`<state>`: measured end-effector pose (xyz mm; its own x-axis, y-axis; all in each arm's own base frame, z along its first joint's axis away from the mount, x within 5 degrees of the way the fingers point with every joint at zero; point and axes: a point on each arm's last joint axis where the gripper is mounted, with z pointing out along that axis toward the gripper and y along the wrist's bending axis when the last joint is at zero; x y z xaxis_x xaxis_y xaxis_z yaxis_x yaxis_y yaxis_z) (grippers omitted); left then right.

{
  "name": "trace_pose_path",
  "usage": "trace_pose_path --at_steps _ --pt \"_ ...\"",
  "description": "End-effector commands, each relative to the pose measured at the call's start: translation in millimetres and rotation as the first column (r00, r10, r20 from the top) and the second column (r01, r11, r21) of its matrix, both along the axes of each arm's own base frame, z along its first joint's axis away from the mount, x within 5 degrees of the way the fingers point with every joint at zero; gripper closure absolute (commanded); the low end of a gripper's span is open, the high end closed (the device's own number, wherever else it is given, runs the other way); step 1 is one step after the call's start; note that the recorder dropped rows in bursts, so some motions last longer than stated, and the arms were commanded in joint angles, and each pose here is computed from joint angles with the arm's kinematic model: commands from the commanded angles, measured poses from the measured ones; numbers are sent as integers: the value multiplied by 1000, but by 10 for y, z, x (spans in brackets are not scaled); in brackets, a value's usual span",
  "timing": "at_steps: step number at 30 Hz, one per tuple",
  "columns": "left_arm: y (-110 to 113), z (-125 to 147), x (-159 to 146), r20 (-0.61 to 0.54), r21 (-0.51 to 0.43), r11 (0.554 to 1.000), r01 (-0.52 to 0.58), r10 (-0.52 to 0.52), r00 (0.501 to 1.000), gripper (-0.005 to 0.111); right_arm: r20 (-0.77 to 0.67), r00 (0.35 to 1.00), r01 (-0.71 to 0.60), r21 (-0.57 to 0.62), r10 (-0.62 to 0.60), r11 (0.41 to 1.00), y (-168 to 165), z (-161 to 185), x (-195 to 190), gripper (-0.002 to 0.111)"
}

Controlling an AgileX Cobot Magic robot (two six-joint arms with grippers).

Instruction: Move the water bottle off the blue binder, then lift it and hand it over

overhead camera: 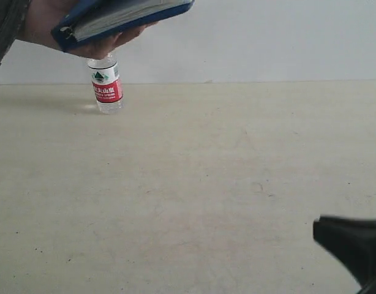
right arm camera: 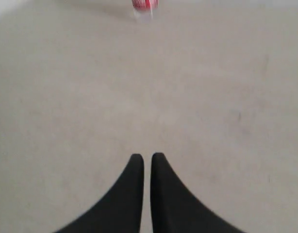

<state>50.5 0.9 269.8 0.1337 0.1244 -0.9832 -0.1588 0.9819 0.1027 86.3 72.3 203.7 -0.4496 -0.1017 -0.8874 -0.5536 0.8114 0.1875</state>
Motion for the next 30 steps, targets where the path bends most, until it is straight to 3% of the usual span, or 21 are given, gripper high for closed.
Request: trace_pose_path --at_steps 1,4,8,12,16,17,30 --pt "-70 -115 -38 -12 -4 998 62 -62 998 102 -187 982 -3 -84 -12 996 50 -359 18 107" --pt "-153 -177 -26 -69 -4 988 153 -152 986 102 -206 978 -63 -114 38 992 118 -432 40 107" --pt "-224 -215 -27 -109 -15 973 230 -230 967 102 -155 977 -154 -54 144 987 220 -432 34 107" --pt "-251 -229 -29 -121 -45 965 258 -262 957 102 -165 982 -101 -21 96 995 210 -422 60 107" --pt "-269 -197 -33 -45 -282 915 288 -313 949 102 -193 979 -70 4 69 998 205 -426 62 107" --pt "-273 -189 -34 -32 -305 906 295 -319 947 102 -193 979 -70 4 69 998 205 -426 62 107" --pt "-273 -185 -34 -26 -312 903 297 -320 947 102 -163 985 -46 33 51 998 166 -361 52 107"
